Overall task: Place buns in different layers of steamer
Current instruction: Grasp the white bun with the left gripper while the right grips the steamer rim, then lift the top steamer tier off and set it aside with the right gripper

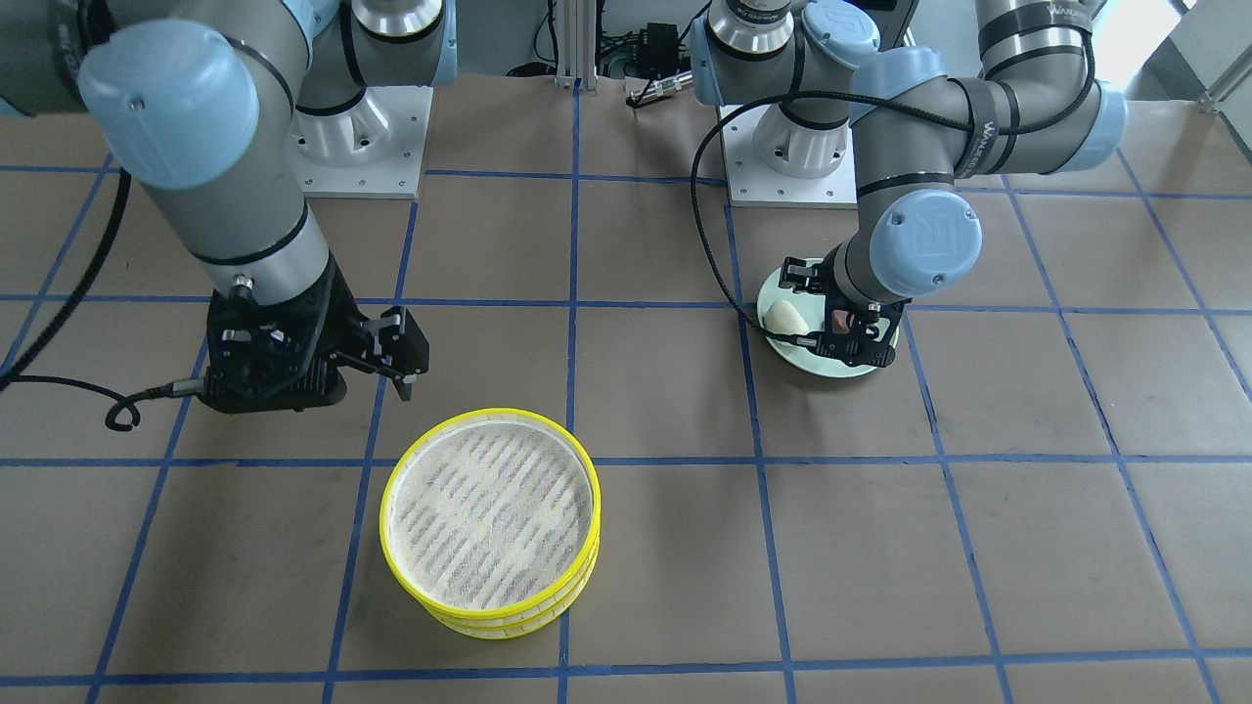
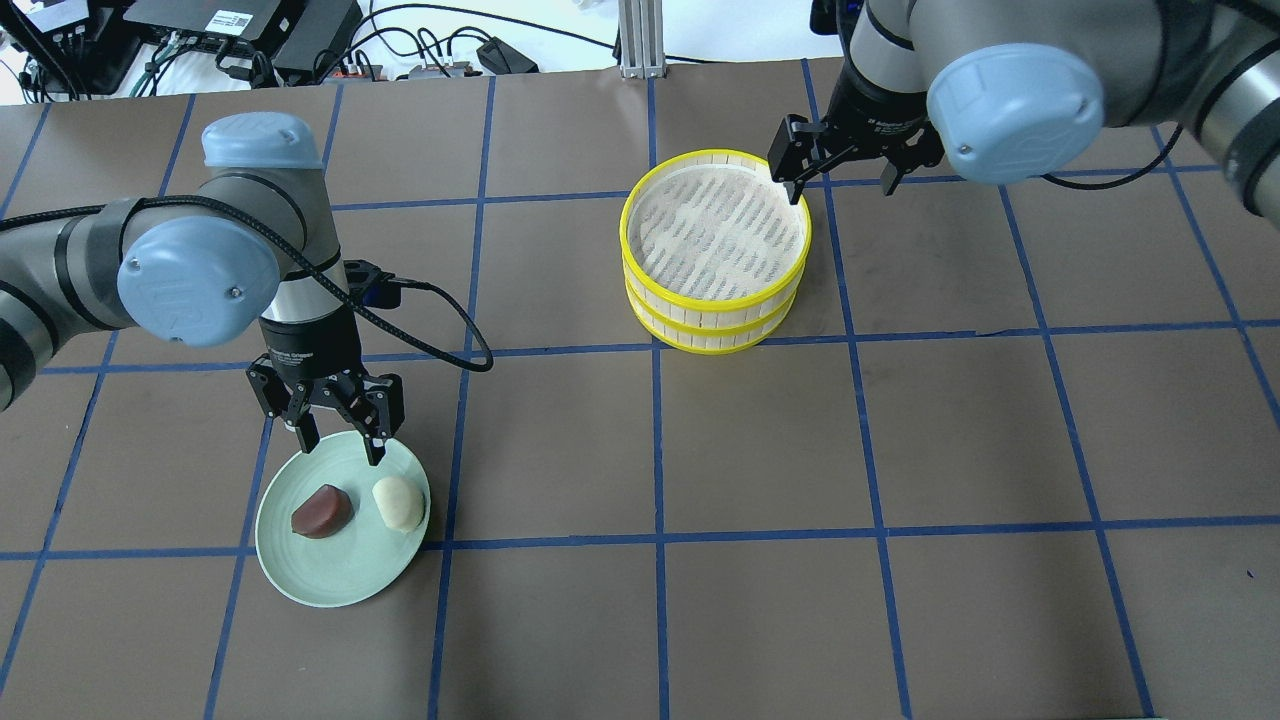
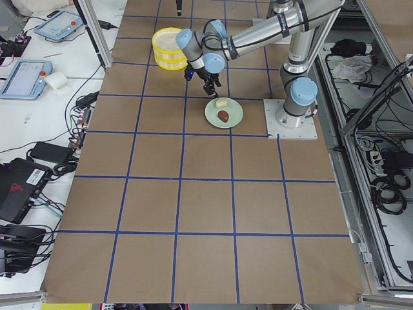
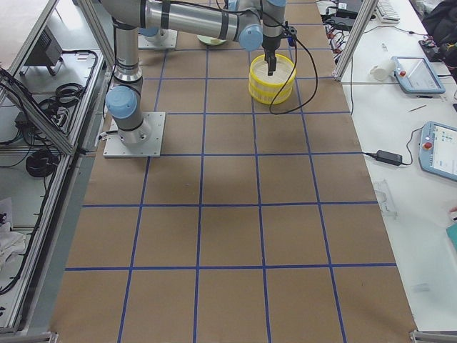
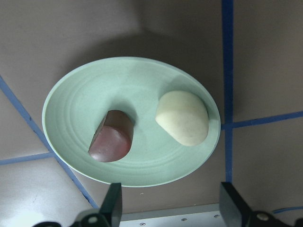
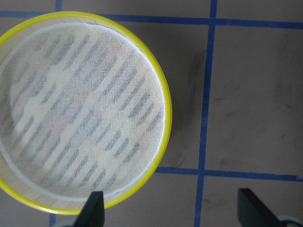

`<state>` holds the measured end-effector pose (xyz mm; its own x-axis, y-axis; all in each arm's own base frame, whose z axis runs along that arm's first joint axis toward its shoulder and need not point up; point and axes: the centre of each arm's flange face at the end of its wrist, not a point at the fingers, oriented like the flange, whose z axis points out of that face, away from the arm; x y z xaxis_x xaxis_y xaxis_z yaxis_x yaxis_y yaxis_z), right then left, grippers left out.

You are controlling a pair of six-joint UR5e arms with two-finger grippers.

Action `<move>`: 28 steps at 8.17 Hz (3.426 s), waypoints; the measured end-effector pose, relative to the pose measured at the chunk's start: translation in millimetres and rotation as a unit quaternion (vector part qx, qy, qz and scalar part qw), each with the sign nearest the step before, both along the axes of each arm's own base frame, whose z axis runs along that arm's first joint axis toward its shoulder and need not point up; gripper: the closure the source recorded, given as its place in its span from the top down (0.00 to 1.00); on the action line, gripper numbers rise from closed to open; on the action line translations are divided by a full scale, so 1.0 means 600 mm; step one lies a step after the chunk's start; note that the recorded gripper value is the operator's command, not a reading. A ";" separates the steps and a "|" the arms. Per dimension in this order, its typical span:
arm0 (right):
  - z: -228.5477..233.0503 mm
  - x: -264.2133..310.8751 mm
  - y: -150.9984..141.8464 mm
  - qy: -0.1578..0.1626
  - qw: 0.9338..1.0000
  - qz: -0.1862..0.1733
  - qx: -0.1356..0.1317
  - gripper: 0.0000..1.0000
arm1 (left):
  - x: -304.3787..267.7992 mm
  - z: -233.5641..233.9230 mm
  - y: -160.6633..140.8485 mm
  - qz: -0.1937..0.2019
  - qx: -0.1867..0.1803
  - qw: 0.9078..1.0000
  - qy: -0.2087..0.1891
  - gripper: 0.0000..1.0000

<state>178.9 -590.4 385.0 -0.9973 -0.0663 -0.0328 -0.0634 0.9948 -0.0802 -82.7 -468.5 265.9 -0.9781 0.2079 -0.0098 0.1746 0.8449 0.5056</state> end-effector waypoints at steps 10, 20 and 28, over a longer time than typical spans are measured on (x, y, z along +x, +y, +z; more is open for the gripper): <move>-0.195 0.007 -0.092 -0.003 0.999 -0.040 0.002 0.43 | -0.004 -0.111 -0.016 0.007 0.026 1.000 0.014 0.74; -0.182 0.007 -0.090 -0.005 0.999 -0.044 -0.003 0.11 | -0.010 -0.149 -0.012 0.016 0.016 0.999 0.027 0.71; -0.067 -0.117 -0.082 -0.002 1.000 -0.018 -0.022 0.12 | -0.011 -0.146 -0.012 0.016 0.014 0.999 0.024 0.00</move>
